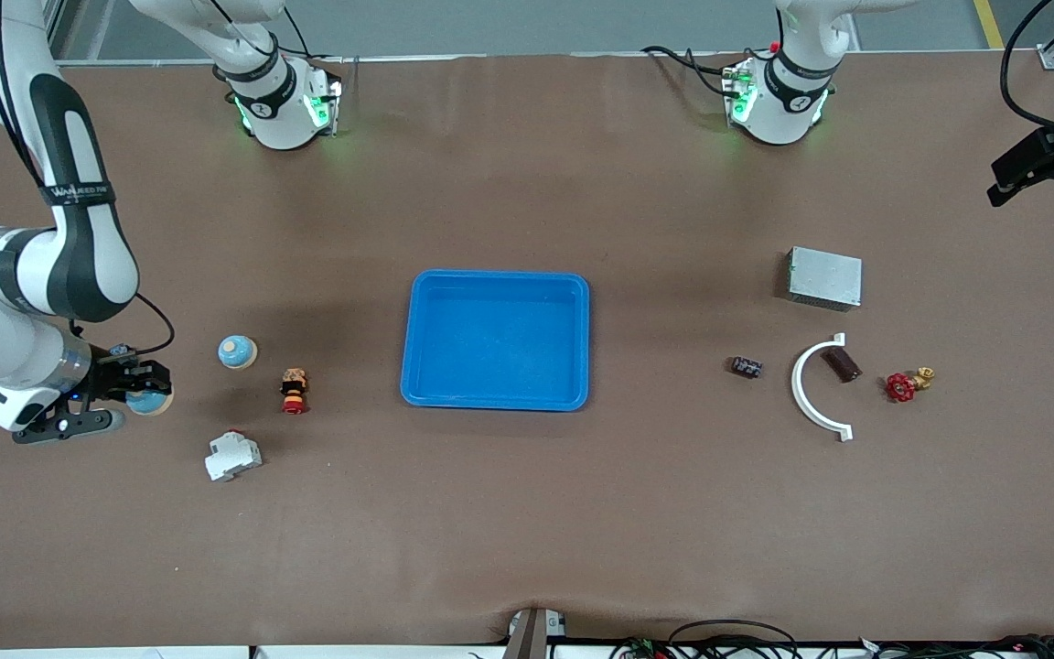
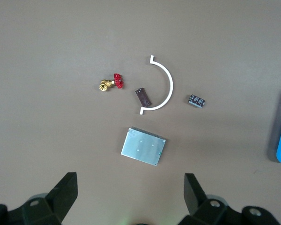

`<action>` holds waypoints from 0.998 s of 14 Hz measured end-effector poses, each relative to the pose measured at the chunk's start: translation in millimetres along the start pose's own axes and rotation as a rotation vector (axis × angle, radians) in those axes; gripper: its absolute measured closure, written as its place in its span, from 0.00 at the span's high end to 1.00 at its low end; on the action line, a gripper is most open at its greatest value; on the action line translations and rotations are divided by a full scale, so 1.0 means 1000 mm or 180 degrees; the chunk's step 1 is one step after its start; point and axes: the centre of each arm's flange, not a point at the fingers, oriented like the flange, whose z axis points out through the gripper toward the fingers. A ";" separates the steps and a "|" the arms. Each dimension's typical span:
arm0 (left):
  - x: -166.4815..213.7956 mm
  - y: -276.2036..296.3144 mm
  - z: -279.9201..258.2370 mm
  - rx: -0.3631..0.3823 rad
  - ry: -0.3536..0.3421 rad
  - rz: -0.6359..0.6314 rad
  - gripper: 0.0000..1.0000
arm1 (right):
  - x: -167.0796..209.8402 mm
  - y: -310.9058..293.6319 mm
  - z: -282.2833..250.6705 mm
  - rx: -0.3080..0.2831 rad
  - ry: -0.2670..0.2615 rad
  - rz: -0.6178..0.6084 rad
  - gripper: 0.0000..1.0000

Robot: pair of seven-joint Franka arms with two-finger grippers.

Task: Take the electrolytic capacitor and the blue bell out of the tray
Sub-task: 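Lower the second bell with the right gripper beside the first bell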

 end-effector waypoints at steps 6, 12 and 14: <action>0.003 0.000 0.005 0.0001 -0.0029 -0.0001 1.00 | 0.002 0.016 0.057 -0.0010 -0.0024 -0.0040 0.64; 0.004 0.000 0.006 0.0001 -0.0034 -0.0003 1.00 | 0.003 0.035 0.089 0.0010 -0.0105 -0.0018 0.64; 0.004 0.000 0.007 0.0001 -0.0038 -0.0004 1.00 | 0.003 0.041 0.097 0.0018 -0.0129 -0.0021 0.64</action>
